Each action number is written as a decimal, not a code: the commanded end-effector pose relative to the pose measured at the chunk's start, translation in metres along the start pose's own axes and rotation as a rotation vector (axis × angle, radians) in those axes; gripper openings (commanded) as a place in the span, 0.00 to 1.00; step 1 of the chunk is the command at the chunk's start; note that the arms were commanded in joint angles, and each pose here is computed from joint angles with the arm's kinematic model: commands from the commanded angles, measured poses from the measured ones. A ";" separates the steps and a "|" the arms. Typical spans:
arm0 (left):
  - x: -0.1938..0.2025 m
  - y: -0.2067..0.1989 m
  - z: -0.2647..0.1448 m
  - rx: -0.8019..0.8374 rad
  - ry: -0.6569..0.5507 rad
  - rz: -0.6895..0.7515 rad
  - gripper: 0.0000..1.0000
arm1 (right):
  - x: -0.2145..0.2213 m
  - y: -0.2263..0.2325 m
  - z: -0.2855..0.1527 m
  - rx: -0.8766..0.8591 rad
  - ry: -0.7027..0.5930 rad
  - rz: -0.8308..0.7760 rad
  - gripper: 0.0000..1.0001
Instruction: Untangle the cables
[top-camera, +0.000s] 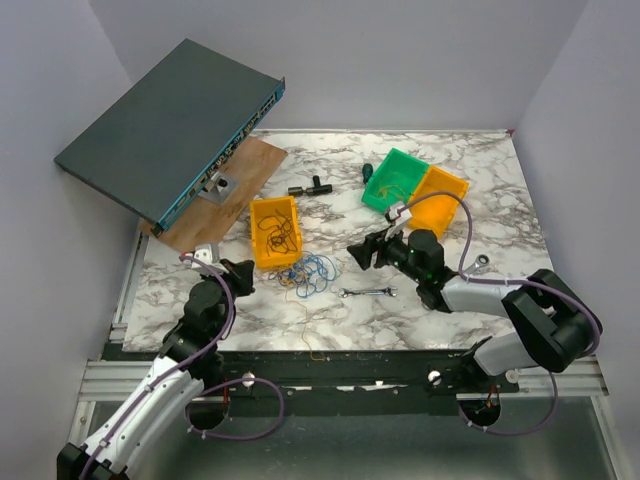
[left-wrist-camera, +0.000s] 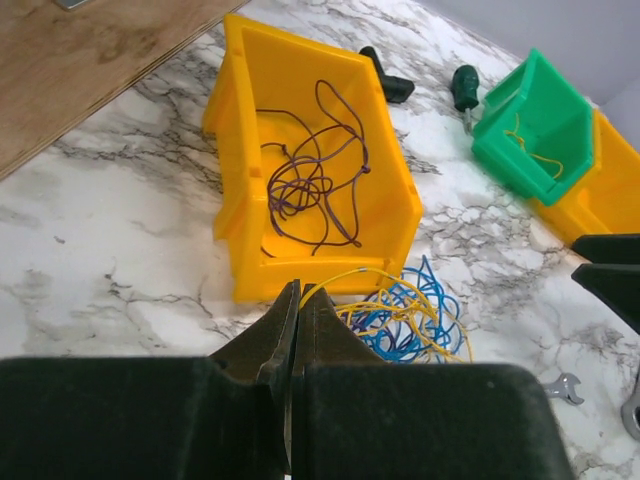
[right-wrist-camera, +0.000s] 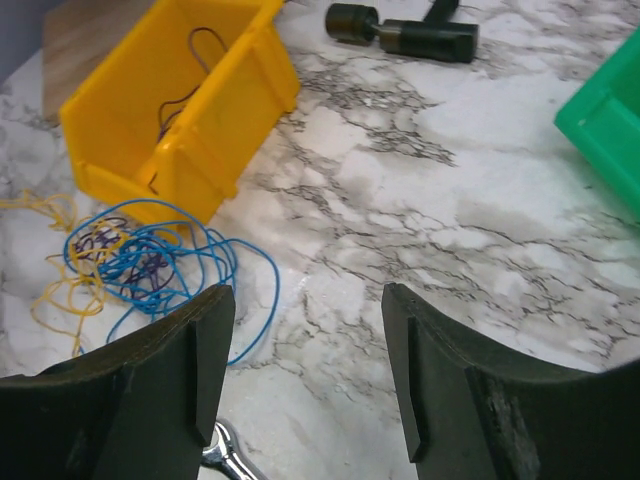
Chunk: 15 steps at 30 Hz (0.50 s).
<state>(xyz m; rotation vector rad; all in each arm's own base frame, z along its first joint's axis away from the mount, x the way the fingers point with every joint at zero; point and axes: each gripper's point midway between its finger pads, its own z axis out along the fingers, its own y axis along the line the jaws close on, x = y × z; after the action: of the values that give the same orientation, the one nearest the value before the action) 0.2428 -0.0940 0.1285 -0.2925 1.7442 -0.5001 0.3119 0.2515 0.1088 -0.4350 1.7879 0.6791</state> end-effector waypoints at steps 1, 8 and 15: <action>-0.018 -0.027 -0.001 0.119 -0.047 -0.002 0.00 | -0.005 0.031 0.000 -0.190 -0.029 -0.036 0.67; -0.018 -0.026 0.006 0.088 -0.021 0.027 0.00 | 0.001 0.038 0.007 -0.232 -0.007 -0.030 0.65; -0.020 -0.030 0.005 0.107 -0.022 0.034 0.00 | -0.001 0.047 0.007 -0.283 -0.009 -0.016 0.63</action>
<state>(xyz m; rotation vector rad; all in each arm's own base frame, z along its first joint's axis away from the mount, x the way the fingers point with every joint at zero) 0.2497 -0.1056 0.1377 -0.2272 1.7487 -0.5170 0.2910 0.2788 0.1048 -0.5913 1.7477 0.8553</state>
